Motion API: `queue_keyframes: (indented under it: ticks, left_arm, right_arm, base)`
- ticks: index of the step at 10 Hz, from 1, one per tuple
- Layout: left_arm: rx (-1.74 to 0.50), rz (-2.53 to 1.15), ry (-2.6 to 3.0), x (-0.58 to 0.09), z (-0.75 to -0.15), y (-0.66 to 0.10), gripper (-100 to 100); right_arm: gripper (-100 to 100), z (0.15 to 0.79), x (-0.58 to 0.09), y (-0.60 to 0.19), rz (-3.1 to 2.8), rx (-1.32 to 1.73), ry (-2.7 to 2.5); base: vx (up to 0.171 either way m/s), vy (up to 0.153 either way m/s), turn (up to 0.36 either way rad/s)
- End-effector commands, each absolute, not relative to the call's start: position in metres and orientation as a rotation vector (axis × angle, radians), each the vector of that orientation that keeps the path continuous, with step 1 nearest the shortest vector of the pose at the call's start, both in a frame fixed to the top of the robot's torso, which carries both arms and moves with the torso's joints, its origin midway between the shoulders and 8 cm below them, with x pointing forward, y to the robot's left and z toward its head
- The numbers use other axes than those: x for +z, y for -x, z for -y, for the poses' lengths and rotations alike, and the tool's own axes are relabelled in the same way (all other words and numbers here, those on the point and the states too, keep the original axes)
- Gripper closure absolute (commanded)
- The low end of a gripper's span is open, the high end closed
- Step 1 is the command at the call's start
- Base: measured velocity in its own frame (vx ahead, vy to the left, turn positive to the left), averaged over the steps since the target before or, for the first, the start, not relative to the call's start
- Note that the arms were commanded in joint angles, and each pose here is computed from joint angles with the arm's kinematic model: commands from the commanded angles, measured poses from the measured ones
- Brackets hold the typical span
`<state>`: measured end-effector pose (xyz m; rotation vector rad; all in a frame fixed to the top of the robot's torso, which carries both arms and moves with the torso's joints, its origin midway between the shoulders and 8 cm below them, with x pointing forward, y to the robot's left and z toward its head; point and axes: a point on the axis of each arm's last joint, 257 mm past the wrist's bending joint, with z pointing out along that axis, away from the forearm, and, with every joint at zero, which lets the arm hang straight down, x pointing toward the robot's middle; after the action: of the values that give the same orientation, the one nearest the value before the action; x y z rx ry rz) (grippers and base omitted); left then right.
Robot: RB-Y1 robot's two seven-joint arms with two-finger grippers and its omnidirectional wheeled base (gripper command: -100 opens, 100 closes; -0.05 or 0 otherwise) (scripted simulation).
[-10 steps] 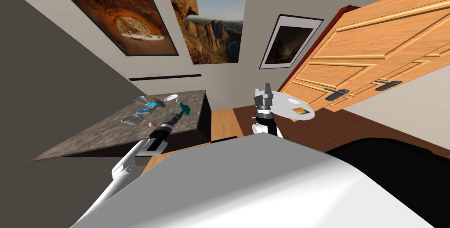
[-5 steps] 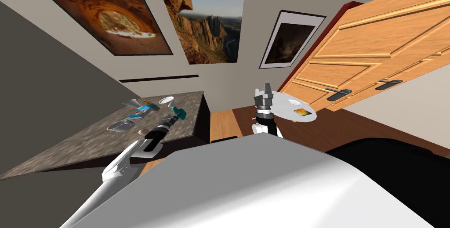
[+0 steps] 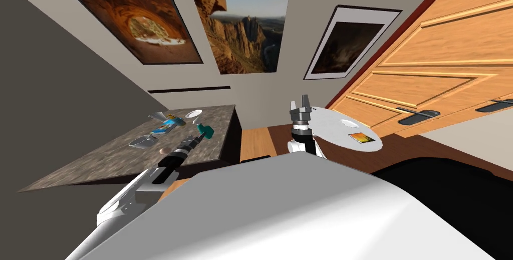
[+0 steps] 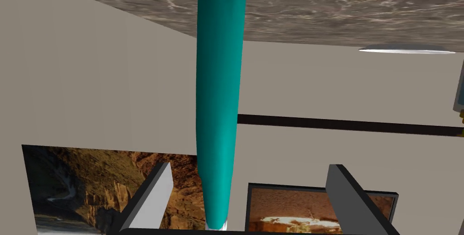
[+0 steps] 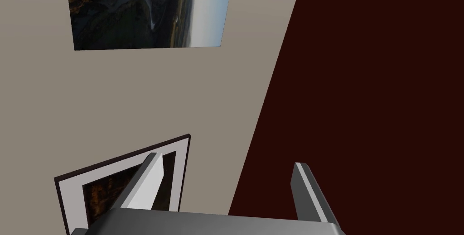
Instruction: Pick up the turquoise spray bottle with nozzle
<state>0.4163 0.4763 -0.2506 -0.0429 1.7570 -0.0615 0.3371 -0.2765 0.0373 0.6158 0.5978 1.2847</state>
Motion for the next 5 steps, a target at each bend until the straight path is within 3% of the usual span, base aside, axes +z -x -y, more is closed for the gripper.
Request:
queue_keyframes:
  ticks: [1,2,5]
  left_arm:
    - [-0.081,-1.762,0.019,-0.252,-0.478,-0.41,-100]
    - [-0.104,-1.751,0.0,-0.25,-0.471,-0.41,-100]
    - [-0.129,-1.767,-0.026,-0.257,-0.477,-0.389,-100]
  right_arm:
    - [0,0.276,0.037,-0.337,-0.598,1.285,-0.616]
    - [0,0.276,0.037,-0.337,-0.598,1.285,-0.616]
    - [0,0.276,0.037,-0.337,-0.598,1.285,-0.616]
  base:
    - [0.174,-0.044,-0.027]
    - [0.064,-0.039,-0.029]
    - [0.121,-0.052,0.12]
